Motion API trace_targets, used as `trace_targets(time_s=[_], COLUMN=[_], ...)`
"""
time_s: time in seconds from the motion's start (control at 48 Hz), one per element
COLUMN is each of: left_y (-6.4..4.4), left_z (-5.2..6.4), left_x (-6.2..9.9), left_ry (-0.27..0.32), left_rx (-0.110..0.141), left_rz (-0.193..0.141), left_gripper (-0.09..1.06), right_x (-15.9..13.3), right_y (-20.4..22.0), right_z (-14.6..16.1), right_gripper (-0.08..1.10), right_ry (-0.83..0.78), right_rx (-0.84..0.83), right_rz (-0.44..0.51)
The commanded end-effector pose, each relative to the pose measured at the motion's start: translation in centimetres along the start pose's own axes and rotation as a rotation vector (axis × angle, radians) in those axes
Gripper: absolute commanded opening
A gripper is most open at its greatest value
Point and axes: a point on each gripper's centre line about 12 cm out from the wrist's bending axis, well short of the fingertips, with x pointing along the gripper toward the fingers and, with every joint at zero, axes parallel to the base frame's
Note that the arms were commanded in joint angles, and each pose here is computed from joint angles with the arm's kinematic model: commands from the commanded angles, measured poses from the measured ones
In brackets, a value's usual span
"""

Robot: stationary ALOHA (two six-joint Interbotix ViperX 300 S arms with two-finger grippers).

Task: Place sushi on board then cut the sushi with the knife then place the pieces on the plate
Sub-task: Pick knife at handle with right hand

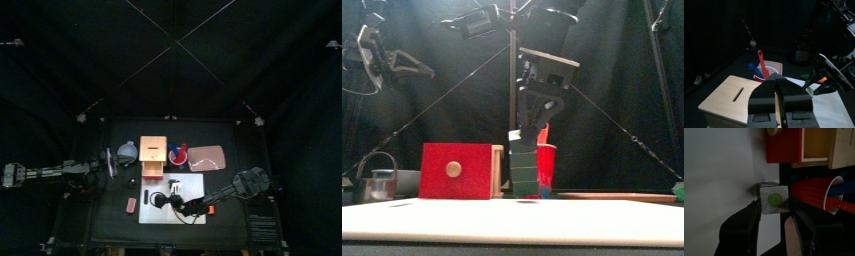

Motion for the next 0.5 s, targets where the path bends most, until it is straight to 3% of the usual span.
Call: trace_targets(time_s=[0.021,0.312,0.5], left_y=[-0.3,-1.2,-1.1], left_z=[0.6,0.3,0.4], left_x=[0.2,0.1,0.1], left_ry=[-0.019,-0.011,-0.011], left_rx=[-0.004,-0.010,-0.027], left_rz=[-0.015,-0.057,-0.052], left_gripper=[0.29,0.28,0.28], right_x=[-1.7,-2.5,-3.3], right_y=[-0.1,2.7,3.4], right_z=[0.7,1.1,1.3], right_gripper=[0.71,0.84,0.99], right_ry=[-0.027,-0.016,-0.013], right_rx=[0.035,0.037,0.051], right_rz=[0.029,0.104,0.142])
